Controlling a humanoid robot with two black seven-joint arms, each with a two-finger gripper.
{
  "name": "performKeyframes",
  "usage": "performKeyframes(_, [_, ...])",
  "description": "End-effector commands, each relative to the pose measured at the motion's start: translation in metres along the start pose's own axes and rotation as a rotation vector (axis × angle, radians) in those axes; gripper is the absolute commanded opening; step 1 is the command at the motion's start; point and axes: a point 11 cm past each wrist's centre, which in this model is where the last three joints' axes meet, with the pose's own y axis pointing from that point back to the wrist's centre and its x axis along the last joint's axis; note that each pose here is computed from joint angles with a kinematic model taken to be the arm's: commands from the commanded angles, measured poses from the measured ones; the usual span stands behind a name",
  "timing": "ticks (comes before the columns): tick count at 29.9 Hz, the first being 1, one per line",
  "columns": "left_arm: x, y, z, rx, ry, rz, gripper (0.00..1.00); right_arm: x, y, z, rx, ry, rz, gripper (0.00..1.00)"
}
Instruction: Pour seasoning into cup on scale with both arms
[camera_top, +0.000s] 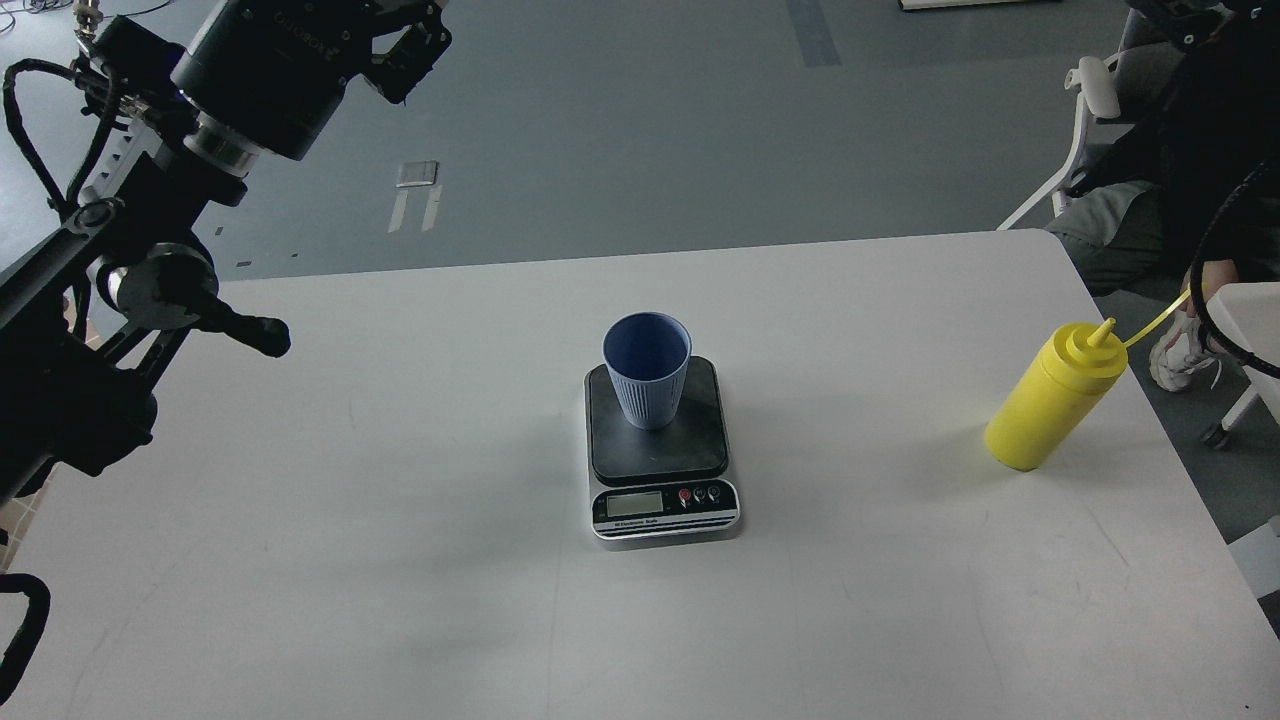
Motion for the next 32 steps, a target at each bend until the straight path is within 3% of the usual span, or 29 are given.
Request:
performKeyframes(1, [0.005, 0.000, 0.007, -0.025, -0.002, 0.019, 0.98, -0.024, -0.038, 0.020, -0.036, 0.020, -0.035, 0.99])
performKeyframes(11, [0.026, -0.010, 0.007, -0.140, 0.094, 0.134, 0.98, -0.082, -0.074, 0.029, 0.006, -0.014, -0.150, 0.99])
performKeyframes(32, [0.034, -0.032, -0.016, -0.167, 0.161, 0.205, 0.98, -0.118, -0.100, 0.007, 0.118, -0.103, -0.212, 0.99])
